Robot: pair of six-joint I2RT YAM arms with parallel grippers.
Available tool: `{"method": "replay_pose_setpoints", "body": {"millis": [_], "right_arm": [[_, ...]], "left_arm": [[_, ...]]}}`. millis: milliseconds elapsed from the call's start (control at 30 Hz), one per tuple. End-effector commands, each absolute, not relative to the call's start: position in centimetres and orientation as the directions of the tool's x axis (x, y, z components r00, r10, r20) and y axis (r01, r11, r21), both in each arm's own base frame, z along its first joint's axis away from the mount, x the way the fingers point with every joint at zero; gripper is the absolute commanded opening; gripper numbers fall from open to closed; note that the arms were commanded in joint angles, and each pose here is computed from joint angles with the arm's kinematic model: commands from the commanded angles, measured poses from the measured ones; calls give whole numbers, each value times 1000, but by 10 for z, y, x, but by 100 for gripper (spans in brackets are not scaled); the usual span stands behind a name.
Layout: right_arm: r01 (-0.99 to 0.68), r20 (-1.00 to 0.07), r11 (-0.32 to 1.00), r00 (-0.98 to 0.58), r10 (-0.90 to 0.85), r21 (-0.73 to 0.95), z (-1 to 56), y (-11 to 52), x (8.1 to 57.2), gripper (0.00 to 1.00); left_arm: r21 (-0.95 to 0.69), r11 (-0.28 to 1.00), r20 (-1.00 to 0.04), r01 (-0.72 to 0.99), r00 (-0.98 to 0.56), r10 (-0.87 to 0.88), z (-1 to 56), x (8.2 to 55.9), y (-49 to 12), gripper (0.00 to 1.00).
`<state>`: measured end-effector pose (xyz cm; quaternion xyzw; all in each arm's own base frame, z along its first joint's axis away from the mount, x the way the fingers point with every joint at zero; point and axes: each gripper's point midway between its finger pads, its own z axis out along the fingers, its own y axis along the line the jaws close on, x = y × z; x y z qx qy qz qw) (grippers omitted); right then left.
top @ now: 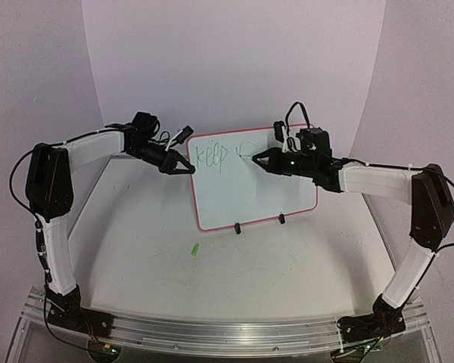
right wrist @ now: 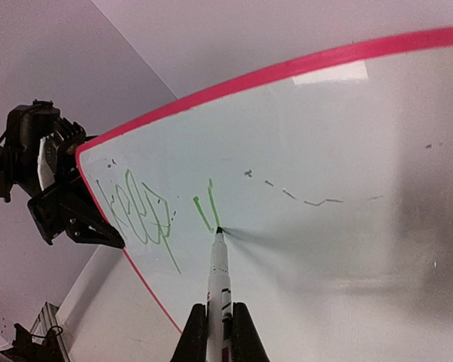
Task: Write a sentence on the whiteboard
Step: Write a sentence at the corner of the board.
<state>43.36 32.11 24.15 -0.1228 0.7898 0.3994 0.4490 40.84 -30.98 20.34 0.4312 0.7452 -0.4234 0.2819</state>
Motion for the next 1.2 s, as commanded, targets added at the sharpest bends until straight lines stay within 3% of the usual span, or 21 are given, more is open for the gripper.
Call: {"method": "replay_pose_setpoints", "body": {"millis": [0, 233, 433, 633, 1167], "right_arm": [[-531, -774, 649, -616, 145, 545, 219, 322, 429, 0], [-564, -757, 597, -643, 115, 571, 216, 333, 421, 0], [-625, -779, 527, -616, 122, 576, 247, 338, 410, 0], [-600, -813, 586, -550, 192, 544, 276, 321, 415, 0], [-533, -822, 659, -514, 246, 531, 273, 307, 445, 0]], "left_arm": [[-310, 283, -797, 908, -410, 443, 207, 407, -311, 0], [-312, 280, -797, 908, -411, 442, 208, 406, -311, 0], [-314, 280, -797, 907, -412, 442, 208, 406, -311, 0], [-312, 282, -798, 908, -411, 441, 209, 405, -310, 0], [-315, 284, -794, 906, -415, 444, 205, 406, -310, 0]]}}
